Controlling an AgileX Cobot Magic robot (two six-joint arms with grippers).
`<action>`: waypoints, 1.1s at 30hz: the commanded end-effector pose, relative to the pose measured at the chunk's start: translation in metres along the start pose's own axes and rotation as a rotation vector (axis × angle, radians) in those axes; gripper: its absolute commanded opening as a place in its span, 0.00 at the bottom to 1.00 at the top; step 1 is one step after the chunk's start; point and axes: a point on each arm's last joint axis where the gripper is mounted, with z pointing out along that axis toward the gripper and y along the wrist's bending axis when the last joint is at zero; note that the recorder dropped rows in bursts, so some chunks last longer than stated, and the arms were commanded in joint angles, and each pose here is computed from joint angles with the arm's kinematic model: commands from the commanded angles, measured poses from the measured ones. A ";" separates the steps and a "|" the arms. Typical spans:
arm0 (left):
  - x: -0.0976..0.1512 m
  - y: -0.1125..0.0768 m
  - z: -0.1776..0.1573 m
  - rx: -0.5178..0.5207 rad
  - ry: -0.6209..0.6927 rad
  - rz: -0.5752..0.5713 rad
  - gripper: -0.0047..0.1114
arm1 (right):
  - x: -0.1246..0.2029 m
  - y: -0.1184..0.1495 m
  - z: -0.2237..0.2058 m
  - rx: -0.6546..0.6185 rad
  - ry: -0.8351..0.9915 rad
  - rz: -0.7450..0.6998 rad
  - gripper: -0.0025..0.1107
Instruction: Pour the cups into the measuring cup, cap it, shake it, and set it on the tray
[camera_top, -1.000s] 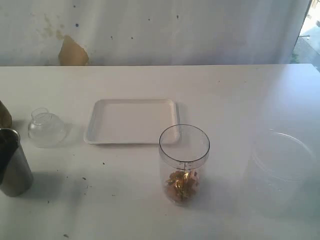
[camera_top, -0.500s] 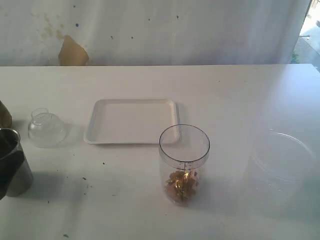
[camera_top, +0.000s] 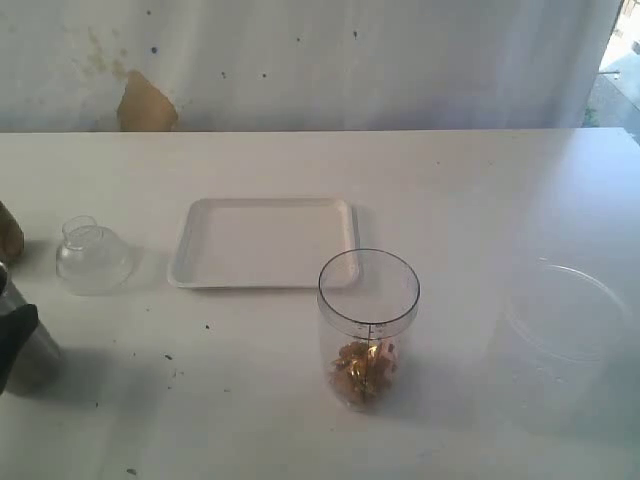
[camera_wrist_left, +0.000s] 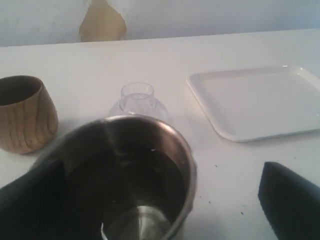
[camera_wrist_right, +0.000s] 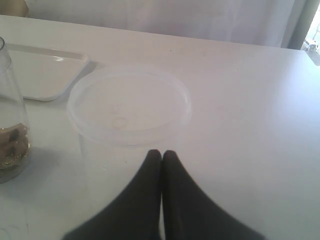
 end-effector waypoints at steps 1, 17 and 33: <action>0.000 -0.005 -0.001 0.040 -0.020 -0.019 0.94 | 0.000 0.000 0.000 -0.002 -0.006 -0.005 0.02; -0.019 -0.008 -0.002 0.094 -0.202 -0.004 0.94 | 0.000 0.000 0.000 -0.002 -0.006 -0.005 0.02; -0.004 -0.005 -0.009 -0.006 -0.007 -0.008 0.94 | 0.000 0.000 0.000 -0.002 -0.006 -0.005 0.02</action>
